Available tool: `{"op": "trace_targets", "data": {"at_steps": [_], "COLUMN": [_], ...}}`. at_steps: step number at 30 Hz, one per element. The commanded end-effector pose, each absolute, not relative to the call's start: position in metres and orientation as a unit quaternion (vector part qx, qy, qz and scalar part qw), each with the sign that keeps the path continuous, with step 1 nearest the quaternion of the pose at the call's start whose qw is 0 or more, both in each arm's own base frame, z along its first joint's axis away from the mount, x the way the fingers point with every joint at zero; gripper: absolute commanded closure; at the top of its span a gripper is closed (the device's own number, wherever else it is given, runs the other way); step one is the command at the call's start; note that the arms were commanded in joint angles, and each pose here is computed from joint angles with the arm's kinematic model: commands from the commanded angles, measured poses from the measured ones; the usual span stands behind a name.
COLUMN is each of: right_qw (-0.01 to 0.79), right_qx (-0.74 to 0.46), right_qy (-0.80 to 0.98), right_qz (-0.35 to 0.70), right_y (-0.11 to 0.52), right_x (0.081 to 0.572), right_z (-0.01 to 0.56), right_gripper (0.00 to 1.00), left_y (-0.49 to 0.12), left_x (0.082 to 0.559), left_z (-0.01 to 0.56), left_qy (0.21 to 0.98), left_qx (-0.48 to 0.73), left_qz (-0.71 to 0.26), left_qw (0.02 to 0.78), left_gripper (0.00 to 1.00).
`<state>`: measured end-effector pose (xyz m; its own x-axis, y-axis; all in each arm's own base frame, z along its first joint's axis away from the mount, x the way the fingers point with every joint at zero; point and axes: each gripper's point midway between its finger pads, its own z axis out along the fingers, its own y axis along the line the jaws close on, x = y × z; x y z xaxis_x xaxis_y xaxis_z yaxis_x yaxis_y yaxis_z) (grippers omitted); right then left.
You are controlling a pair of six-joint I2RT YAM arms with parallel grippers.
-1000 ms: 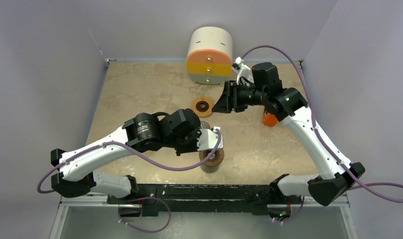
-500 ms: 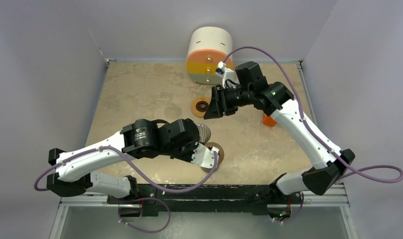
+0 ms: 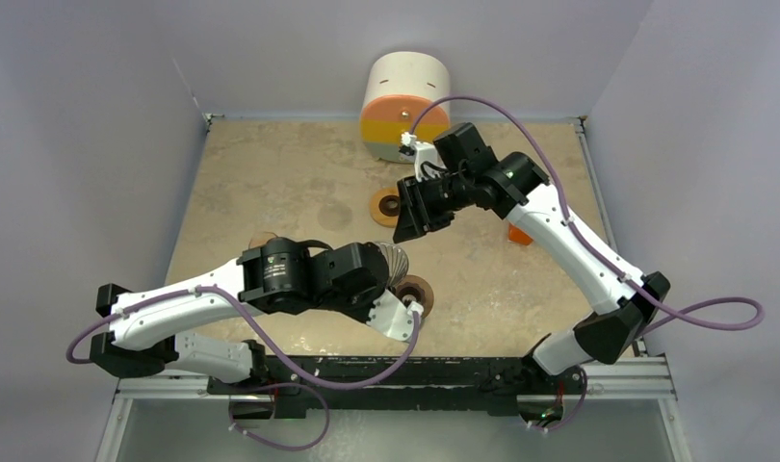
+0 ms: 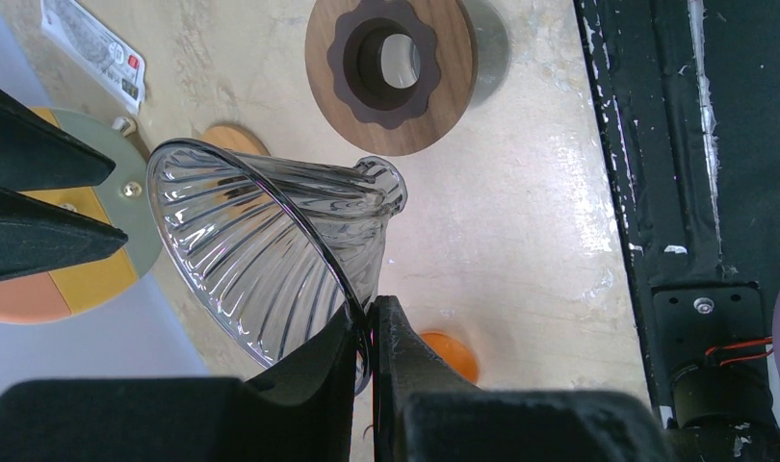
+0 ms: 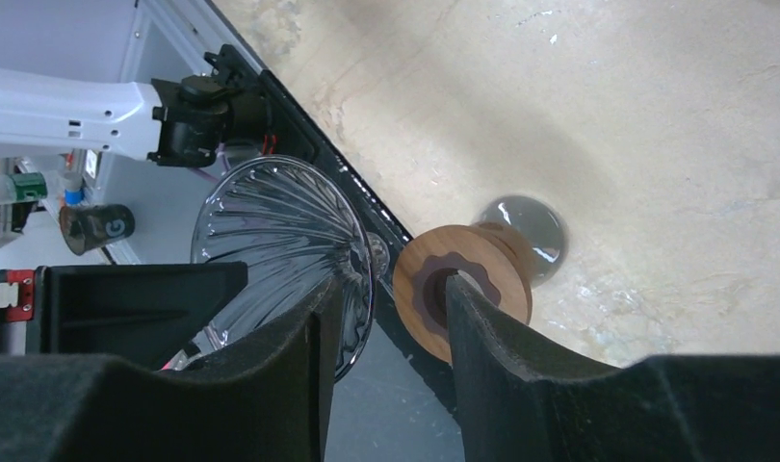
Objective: Place the coffee filter in the dripper
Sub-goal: Place the coffee dripper in the dripper holder.
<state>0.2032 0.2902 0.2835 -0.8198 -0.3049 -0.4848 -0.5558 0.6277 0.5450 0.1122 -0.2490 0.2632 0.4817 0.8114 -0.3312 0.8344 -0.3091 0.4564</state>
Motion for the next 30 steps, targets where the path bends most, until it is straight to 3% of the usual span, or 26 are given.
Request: {"op": "trace_targets", "data": {"at_steps": [1,19,30], "right_qw": [0.189,0.143,0.147], "right_qx": [-0.265,-0.294,-0.294], "right_qy": [0.881,0.876,0.878], "right_qz": [0.345,0.354,0.348], "right_y": [0.290,0.310,0.310], "right_x": [0.200,0.181,0.181], "right_z": [0.293,0.281,0.281], "right_gripper": [0.54,0.66,1.00], "left_y": [-0.249,-0.248,-0.247], "left_x": [0.113,0.111,0.115], "left_z": [0.278,0.282,0.283], "left_qy": [0.492,0.487,0.485], "left_qx": [0.808,0.807,0.803], "left_qz": [-0.018,-0.017,-0.006], "left_qw": [0.323,0.333,0.345], "left_gripper": [1.00,1.00,1.00]}}
